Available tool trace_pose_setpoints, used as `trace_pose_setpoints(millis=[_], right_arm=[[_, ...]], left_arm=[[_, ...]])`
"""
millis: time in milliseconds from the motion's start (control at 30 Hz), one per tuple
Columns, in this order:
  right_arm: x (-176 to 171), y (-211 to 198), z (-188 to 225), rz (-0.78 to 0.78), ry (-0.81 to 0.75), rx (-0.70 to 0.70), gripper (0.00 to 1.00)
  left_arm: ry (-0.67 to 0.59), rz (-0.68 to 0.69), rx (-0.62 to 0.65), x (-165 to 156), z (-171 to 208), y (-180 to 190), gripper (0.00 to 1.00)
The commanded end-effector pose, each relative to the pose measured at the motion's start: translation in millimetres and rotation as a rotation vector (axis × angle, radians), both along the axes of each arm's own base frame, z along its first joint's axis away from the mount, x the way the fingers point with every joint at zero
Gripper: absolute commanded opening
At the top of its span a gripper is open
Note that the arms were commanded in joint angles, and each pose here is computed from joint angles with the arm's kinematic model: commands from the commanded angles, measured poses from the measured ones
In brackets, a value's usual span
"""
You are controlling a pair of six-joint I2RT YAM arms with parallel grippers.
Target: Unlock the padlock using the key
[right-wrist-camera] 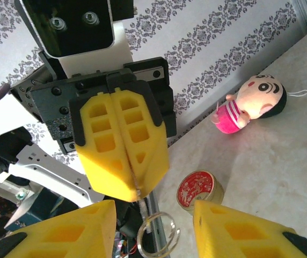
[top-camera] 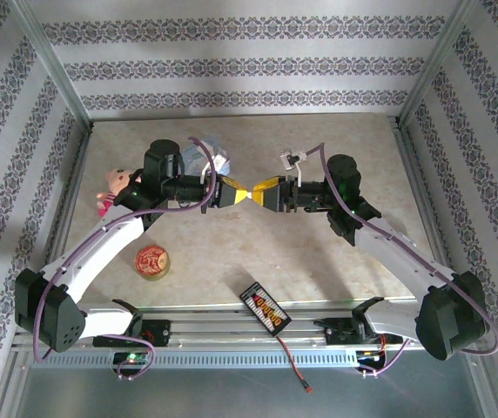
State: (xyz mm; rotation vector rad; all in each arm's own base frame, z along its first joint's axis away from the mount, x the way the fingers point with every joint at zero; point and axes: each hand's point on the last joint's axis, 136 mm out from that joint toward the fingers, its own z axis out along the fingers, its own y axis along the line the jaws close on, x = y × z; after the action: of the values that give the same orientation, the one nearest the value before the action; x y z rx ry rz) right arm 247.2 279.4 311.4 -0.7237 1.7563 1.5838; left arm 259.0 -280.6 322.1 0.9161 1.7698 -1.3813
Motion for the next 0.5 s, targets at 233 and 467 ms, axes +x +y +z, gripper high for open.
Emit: trace_pose_setpoints(millis=[233, 467], right_arm=[[-6.2, 8.8, 12.0, 0.074, -0.047, 0.009, 0.34], [-12.5, 13.1, 12.6, 0.107, -0.047, 0.009, 0.29]], left_arm=[[-0.049, -0.053, -0.042, -10.8, 18.6, 2.4, 0.0], [-0.048, -0.04, -0.04, -8.8, 17.7, 2.6, 0.0]])
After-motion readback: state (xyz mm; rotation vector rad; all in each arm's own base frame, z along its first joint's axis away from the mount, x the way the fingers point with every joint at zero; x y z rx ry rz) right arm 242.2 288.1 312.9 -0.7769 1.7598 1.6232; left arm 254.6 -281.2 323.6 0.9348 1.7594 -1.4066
